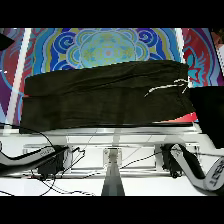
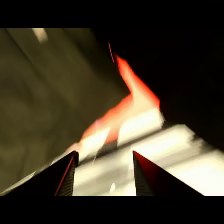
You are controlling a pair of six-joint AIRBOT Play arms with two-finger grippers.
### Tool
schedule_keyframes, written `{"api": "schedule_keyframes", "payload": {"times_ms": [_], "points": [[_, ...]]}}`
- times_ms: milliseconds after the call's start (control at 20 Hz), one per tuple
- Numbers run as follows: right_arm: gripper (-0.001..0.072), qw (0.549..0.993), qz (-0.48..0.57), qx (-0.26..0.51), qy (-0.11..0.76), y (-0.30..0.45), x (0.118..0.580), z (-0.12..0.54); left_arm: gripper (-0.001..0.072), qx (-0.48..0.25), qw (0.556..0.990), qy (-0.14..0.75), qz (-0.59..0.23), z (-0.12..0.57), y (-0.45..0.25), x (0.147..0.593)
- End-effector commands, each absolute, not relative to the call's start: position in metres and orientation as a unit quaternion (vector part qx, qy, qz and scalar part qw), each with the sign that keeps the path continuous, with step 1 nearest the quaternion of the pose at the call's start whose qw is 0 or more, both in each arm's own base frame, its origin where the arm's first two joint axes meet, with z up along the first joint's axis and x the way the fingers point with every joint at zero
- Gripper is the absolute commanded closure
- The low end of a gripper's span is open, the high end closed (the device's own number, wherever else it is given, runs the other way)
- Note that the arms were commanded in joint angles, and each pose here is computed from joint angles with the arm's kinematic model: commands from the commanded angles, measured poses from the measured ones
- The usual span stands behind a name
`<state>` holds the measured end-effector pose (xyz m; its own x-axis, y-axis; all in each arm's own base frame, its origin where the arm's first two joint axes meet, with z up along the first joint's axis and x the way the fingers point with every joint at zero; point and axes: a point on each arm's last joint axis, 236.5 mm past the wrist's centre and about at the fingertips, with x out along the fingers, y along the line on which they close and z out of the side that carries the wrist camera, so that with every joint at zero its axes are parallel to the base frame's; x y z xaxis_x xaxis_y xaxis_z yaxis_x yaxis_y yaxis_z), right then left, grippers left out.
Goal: Fold the clothes and pants, and hang the long-sleeved shirts on hangers.
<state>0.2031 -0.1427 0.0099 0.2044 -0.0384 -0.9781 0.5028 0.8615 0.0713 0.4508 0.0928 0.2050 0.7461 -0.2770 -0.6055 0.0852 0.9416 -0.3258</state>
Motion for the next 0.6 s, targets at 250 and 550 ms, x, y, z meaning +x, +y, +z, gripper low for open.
{"api": "schedule_keyframes", "payload": {"times_ms": [250,550], "points": [[0.0218,0.714,-0.253,0.379,0.532,-0.113,0.189,-0.074,0.0132,-0.157,0.928,0.312,-0.127,0.227,0.076,0.451],[0.0218,0.728,-0.291,0.425,0.452,-0.152,0.235,-0.099,0.0132,-0.170,0.920,0.329,-0.130,0.207,0.079,0.461]]}}
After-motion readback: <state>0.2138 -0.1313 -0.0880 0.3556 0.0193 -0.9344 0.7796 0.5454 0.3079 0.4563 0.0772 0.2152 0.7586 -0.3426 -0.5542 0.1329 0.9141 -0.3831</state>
